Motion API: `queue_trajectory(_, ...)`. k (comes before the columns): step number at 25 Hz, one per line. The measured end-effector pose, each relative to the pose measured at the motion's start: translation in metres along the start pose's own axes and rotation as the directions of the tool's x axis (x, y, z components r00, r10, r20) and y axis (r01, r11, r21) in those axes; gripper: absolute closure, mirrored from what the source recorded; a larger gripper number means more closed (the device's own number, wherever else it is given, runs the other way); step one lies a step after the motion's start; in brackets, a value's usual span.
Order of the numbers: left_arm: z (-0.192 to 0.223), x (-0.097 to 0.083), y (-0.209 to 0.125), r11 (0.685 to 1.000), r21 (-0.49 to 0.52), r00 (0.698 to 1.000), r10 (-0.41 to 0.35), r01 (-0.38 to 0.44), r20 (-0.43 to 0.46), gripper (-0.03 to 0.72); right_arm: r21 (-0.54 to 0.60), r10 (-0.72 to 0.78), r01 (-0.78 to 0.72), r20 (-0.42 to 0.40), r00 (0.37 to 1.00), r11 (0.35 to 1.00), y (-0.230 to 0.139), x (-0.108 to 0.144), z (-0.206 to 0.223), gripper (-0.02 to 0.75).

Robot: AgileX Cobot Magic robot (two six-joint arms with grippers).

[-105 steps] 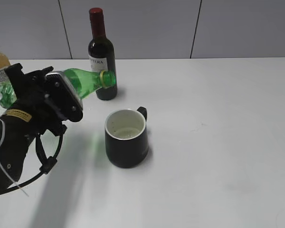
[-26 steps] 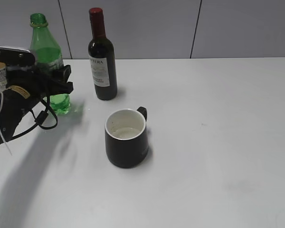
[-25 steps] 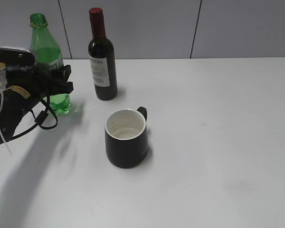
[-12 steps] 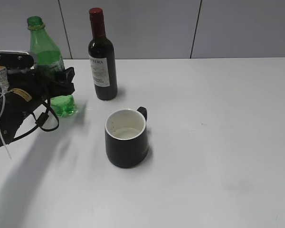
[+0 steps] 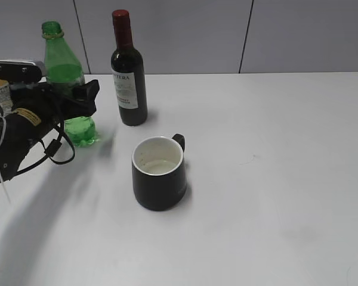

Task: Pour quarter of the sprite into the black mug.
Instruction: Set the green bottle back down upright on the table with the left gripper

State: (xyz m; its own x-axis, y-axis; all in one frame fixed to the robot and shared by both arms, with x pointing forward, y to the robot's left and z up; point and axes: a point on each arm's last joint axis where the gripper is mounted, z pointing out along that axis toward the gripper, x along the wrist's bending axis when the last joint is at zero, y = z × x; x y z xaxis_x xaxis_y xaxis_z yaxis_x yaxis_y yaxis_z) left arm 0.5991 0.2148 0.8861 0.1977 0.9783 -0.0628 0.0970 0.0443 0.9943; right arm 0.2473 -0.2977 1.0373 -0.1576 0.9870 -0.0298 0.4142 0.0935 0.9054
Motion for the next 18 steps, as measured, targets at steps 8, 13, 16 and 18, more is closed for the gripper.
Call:
queue_trajectory(8,-0.016,-0.001,0.003,1.0,0.012,1.0,0.007,-0.007,0.019,0.071,0.0,0.0,0.0,0.0,1.0,1.0,0.0,0.0,0.0,0.274)
queue_trajectory(13,-0.034,0.0,0.0,1.0,0.026,1.0,0.008,-0.009,0.017,0.071,0.0,0.0,0.0,0.0,1.0,1.0,0.0,0.0,0.0,0.274)
queue_trajectory(16,-0.045,0.001,-0.003,0.999,0.049,1.0,0.007,-0.007,0.009,0.071,0.0,0.0,0.0,0.0,1.0,1.0,0.0,0.0,0.0,0.274)
queue_trajectory(18,-0.054,0.002,-0.006,0.998,0.069,1.0,0.007,-0.008,0.007,0.071,0.0,0.0,0.0,0.0,1.0,1.0,0.0,0.0,0.0,0.274)
